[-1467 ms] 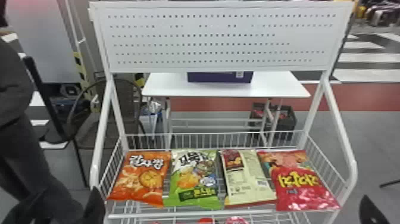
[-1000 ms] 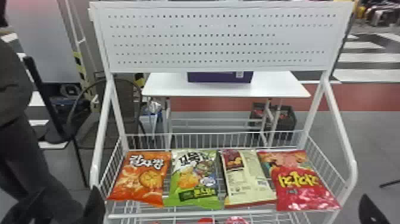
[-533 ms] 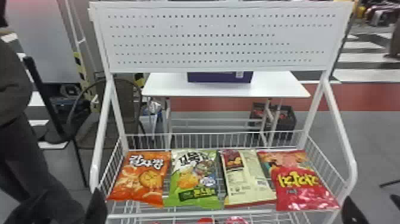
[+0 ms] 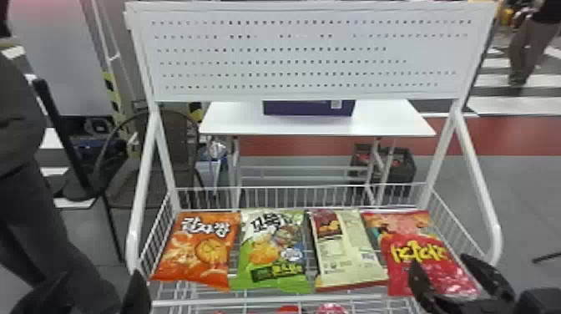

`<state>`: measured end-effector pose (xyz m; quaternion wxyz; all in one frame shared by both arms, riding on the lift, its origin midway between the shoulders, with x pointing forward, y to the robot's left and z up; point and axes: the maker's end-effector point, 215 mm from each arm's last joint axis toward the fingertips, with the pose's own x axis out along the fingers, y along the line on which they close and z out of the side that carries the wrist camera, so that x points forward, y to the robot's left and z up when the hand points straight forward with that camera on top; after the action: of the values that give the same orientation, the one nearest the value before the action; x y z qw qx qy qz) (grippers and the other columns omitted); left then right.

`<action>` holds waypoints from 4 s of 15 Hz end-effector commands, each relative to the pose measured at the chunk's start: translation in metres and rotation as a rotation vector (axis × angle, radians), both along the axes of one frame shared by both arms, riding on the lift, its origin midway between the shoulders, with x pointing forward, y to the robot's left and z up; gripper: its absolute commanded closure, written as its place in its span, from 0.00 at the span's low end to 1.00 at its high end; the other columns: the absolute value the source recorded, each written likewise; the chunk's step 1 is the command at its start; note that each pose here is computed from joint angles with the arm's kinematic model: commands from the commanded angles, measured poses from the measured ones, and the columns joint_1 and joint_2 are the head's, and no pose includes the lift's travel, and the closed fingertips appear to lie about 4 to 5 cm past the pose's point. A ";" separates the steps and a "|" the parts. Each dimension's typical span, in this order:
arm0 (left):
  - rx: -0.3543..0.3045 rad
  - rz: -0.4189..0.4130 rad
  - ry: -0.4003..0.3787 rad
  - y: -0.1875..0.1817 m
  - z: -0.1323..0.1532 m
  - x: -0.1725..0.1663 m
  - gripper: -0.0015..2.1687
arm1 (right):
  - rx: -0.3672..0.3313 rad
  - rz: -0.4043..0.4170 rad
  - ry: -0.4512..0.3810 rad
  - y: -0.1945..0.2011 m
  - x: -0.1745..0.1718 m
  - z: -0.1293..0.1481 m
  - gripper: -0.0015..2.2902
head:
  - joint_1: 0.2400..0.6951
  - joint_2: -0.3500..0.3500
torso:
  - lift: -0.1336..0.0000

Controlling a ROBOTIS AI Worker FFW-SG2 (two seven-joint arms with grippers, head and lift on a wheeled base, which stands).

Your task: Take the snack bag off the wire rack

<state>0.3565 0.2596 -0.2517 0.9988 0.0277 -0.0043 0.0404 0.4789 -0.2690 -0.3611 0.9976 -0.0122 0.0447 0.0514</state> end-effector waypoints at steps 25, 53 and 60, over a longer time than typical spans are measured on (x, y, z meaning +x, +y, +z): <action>0.014 0.003 0.009 0.002 -0.005 0.004 0.08 | -0.018 0.015 0.187 -0.002 0.046 -0.069 0.98 | 0.57 0.50 | 1.00; 0.019 0.000 0.004 0.007 -0.002 0.008 0.08 | 0.061 0.012 -0.198 -0.021 -0.109 0.113 0.98 | 0.57 0.50 | 1.00; 0.017 0.003 0.005 0.008 -0.003 0.010 0.08 | 0.048 0.007 -0.155 -0.023 -0.107 0.102 0.98 | 0.57 0.50 | 1.00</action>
<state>0.3662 0.2663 -0.2540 0.9986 0.0347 -0.0029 0.0409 0.3712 -0.2925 -0.2573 0.9978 0.0073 -0.0376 0.0548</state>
